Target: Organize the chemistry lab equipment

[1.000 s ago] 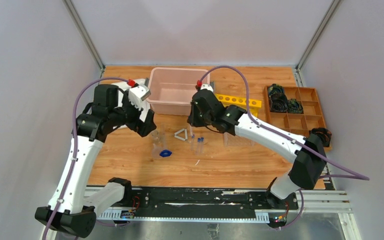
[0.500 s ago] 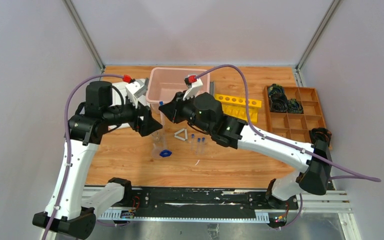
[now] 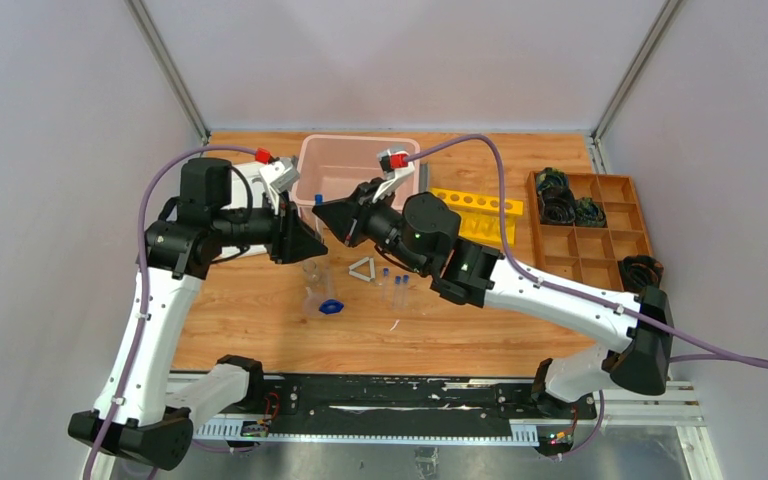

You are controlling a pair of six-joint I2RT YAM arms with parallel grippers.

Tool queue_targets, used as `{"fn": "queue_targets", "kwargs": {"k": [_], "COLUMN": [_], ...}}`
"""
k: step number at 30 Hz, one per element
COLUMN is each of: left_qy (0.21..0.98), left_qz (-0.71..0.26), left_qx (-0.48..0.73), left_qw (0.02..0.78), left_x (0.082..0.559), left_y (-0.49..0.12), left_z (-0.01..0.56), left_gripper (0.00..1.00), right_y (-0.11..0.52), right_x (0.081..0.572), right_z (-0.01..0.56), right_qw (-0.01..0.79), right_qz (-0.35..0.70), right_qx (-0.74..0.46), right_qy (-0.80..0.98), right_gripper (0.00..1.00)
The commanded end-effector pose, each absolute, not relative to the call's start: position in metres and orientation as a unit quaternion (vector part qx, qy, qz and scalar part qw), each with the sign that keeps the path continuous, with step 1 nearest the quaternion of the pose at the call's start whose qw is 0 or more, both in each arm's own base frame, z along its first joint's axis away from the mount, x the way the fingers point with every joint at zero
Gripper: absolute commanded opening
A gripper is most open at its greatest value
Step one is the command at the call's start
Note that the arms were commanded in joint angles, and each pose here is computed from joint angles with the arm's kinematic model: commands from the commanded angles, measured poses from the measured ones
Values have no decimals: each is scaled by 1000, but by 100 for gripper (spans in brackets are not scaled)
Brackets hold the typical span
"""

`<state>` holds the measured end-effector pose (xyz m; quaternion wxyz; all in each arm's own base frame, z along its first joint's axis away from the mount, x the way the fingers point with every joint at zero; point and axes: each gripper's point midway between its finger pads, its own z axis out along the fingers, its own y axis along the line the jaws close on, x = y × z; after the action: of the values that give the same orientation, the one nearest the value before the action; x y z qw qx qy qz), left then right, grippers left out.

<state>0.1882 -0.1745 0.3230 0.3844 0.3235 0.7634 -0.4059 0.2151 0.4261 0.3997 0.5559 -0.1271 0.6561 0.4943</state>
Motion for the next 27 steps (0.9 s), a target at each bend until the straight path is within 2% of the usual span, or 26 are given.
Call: {"fn": "queue_targets", "kwargs": {"k": [1, 3, 5, 6, 8, 10, 17, 27], "left_qy": [748, 751, 754, 755, 754, 750, 740, 742], "left_qz": [-418, -409, -398, -392, -374, -357, -315, -297], "left_qx": [335, 335, 336, 338, 348, 362, 395, 399], "left_qw": [393, 396, 400, 402, 413, 423, 445, 449], "left_x": [184, 186, 188, 189, 190, 190, 192, 192], "left_y": [-178, -176, -174, -173, -169, -165, -157, -152], "left_z": [333, 331, 327, 325, 321, 316, 307, 302], "left_gripper": [29, 18, 5, 2, 0, 0, 0, 0], "right_y": [421, 421, 420, 418, 413, 409, 413, 426], "right_x": [209, 210, 212, 214, 218, 219, 212, 205], "right_z": [410, 407, 402, 397, 392, 387, 389, 392], "right_qw": [568, 565, 557, 549, 525, 495, 405, 366], "right_qz": [500, 497, 486, 475, 459, 449, 460, 465], "right_qx": [-123, -122, -120, -120, -128, -145, -209, -263], "right_qy": [642, 647, 662, 677, 706, 730, 762, 762], "right_gripper": [6, 16, 35, 45, 59, 68, 70, 62]}}
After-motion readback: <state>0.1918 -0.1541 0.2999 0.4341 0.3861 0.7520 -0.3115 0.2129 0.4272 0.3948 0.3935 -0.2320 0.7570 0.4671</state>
